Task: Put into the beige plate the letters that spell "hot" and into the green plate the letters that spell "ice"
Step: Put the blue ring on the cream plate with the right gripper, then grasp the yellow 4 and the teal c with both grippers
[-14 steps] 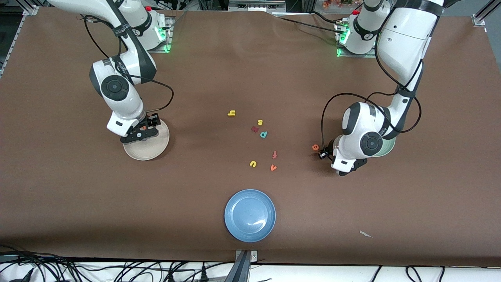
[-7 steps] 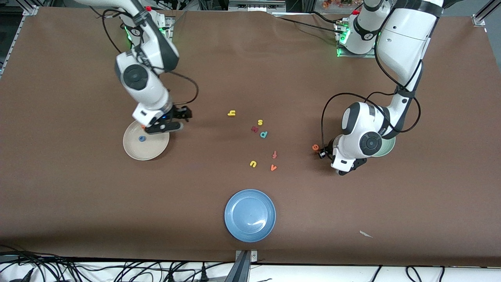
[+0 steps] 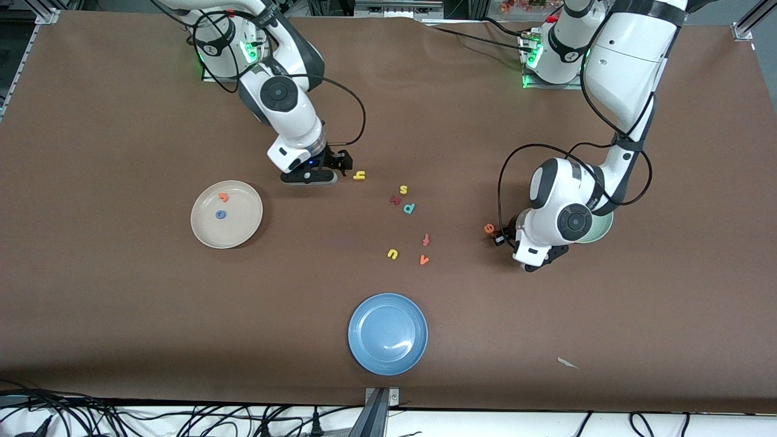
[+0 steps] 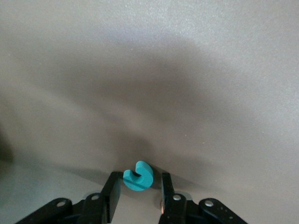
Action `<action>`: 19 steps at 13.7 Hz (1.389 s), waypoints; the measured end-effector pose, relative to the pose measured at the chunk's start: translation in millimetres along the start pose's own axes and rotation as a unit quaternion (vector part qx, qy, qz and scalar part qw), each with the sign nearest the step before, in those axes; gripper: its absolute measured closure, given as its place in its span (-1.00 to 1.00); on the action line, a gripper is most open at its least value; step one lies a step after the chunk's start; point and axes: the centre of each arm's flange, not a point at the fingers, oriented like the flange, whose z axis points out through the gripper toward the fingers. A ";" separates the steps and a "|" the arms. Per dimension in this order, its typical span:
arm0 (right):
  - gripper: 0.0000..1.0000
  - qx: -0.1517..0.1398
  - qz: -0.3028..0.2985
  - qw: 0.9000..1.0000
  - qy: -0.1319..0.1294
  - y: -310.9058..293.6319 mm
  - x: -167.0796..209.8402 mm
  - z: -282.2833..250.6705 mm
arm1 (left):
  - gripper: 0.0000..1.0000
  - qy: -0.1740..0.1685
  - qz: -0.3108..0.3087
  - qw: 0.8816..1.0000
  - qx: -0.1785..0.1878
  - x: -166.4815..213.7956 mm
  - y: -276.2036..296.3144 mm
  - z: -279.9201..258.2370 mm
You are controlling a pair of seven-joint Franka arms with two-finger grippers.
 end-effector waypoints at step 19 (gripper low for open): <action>-0.57 -0.044 0.007 0.998 0.039 -60.3 -43.9 86.4 | 0.14 0.005 -0.008 1.000 -0.001 8.8 -6.8 -3.0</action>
